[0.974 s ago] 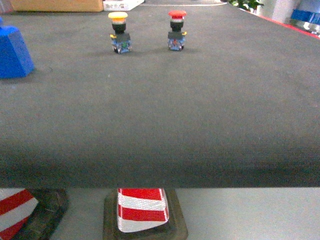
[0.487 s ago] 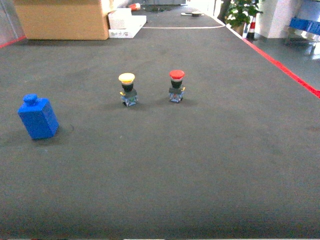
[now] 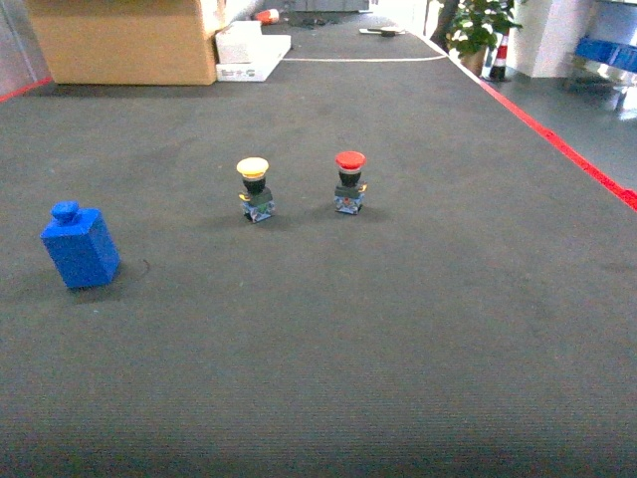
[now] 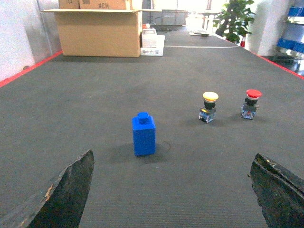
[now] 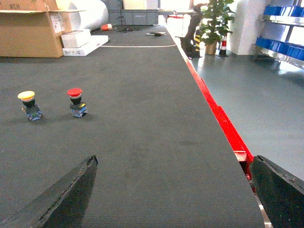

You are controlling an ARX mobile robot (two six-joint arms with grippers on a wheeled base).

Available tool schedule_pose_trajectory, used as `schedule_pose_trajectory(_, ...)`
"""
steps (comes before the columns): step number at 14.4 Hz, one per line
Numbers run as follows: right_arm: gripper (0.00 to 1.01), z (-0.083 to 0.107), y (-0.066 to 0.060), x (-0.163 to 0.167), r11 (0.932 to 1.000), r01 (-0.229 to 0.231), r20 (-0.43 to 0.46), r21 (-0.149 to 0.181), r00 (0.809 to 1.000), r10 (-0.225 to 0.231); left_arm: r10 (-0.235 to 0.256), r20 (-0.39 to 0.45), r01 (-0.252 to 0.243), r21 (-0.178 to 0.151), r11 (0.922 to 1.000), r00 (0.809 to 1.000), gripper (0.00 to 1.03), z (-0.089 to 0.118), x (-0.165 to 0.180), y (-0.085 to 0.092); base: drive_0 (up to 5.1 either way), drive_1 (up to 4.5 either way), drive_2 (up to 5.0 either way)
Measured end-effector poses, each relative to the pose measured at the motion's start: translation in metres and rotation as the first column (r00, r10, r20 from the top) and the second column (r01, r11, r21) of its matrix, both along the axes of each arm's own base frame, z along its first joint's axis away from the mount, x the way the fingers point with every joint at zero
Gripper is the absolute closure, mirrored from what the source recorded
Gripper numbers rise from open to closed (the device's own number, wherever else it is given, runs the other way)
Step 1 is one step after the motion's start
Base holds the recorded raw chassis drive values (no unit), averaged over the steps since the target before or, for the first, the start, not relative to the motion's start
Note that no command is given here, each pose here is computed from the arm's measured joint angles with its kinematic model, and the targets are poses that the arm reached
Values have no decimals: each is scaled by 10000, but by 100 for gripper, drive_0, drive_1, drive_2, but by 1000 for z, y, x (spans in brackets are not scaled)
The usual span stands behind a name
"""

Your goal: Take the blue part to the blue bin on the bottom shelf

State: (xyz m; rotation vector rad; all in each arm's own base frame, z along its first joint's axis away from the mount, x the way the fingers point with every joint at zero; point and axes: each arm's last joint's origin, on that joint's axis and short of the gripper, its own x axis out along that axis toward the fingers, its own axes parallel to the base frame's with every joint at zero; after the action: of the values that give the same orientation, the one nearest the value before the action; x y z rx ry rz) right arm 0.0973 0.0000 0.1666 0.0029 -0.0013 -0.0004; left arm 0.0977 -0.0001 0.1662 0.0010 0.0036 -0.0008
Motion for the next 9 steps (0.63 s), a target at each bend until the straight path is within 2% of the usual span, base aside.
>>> schedule_pose_trajectory(5,3,0,0,0,10000,0,0,0,10000,0,0,0,0,0,10000,10000,5,0,0,0,0,0,0)
schedule_pose_trajectory(6,3,0,0,0,10000,-4,4,0,10000,4,664,-830,-653,157,9977,9943,5,-2,0,0,0,0,0)
schedule_pose_trajectory(7,3,0,0,0,10000,0,-8,-8,10000,0,1944,-2122,-1790,896,9798,9577,5,-6,9,-8,0,0,0)
schedule_pose_trajectory(8,3,0,0,0,10000,-27,15,0,10000,27,3120,-2419,-2802,1574,9470,9188,5,-14,19,-6,0,0,0)
schedule_pose_trajectory(9,3,0,0,0,10000,0,-15,0,10000,0,3852,-2421,-3526,1678,9206,8905,5,-17,32,-1,0,0,0)
